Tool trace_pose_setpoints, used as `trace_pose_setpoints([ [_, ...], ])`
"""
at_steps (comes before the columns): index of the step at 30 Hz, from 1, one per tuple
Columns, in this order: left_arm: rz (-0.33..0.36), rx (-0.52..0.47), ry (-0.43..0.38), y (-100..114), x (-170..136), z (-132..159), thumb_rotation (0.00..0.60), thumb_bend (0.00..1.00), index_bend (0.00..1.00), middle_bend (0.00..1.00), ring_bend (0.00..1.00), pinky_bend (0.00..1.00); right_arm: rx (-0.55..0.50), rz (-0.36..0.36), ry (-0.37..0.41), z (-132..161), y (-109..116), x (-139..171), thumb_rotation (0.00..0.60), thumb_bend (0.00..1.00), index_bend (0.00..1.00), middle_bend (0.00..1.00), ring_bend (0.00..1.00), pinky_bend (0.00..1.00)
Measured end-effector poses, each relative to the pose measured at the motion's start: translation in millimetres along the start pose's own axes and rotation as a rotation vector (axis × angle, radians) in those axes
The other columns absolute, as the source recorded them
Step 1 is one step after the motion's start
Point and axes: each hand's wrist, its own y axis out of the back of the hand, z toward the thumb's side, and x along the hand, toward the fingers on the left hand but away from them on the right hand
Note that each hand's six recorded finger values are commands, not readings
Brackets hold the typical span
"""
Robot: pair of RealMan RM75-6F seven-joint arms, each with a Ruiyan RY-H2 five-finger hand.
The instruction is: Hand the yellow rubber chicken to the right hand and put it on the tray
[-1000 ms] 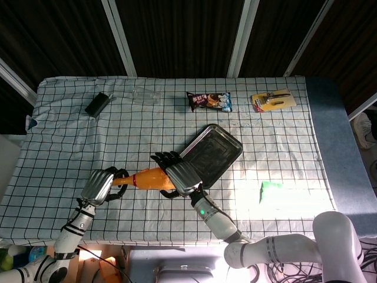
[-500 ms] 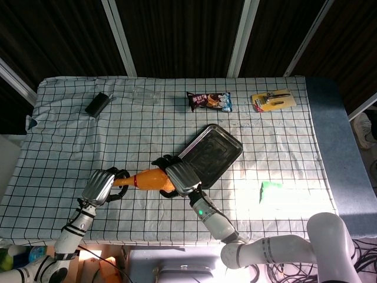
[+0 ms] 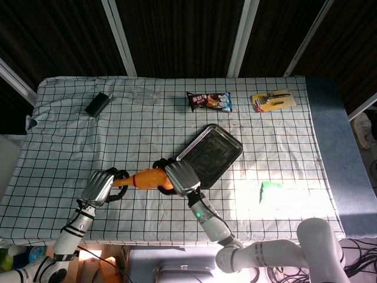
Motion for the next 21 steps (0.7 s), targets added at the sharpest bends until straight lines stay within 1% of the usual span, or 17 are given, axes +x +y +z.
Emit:
trace_pose_setpoints([
  [1,-0.001,0.001,0.000,0,0,0,0.600,0.87,0.60,0.72,0.47,0.74,0.001,0.000,0.004,1,0,1,0.600,0.40,0.57,0.64,0.53,0.66],
  [2,-0.001,0.001,0.001,0,0,0,0.600,0.87,0.61,0.72,0.47,0.74,0.000,0.007,0.009,1,-1,1,0.600,0.37,0.42,0.54,0.42,0.55],
  [3,-0.001,0.001,0.001,0,0,0,0.600,0.87,0.61,0.72,0.47,0.74,-0.003,0.026,0.011,1,-4,2,0.600,0.35,0.33,0.45,0.35,0.47],
  [4,-0.002,0.001,0.001,0,0,0,0.600,0.87,0.61,0.72,0.47,0.74,-0.007,0.045,0.011,0,-6,3,0.600,0.32,0.20,0.33,0.25,0.35],
  [5,-0.002,0.001,0.001,0,0,0,0.600,0.87,0.61,0.72,0.47,0.74,-0.013,0.072,0.009,-1,-10,4,0.600,0.29,0.11,0.22,0.17,0.25],
  [6,-0.002,0.001,0.001,-1,1,0,0.600,0.87,0.61,0.71,0.47,0.74,-0.017,0.091,0.008,-2,-12,5,0.600,0.25,0.02,0.10,0.06,0.12],
  [7,-0.003,0.001,0.001,-1,1,0,0.600,0.87,0.61,0.71,0.47,0.74,-0.021,0.110,0.007,-3,-13,5,0.600,0.22,0.00,0.02,0.01,0.03],
  [8,-0.003,0.001,0.002,-1,1,0,0.600,0.87,0.60,0.71,0.47,0.74,-0.025,0.134,0.007,-4,-15,6,0.600,0.19,0.00,0.00,0.00,0.00],
  [11,-0.006,0.004,0.003,-1,1,-1,0.600,0.87,0.61,0.72,0.47,0.74,-0.028,0.176,0.006,-8,-13,6,0.600,0.18,0.00,0.00,0.00,0.00],
  [17,-0.011,0.004,0.006,-1,1,-2,0.600,0.87,0.61,0.72,0.47,0.74,-0.047,0.138,0.032,-5,-2,5,0.600,0.18,0.00,0.00,0.00,0.00],
  [21,-0.009,-0.002,0.002,-2,1,0,0.600,0.87,0.61,0.72,0.47,0.74,-0.039,0.137,0.034,-5,-6,5,0.600,0.18,0.00,0.00,0.00,0.00],
])
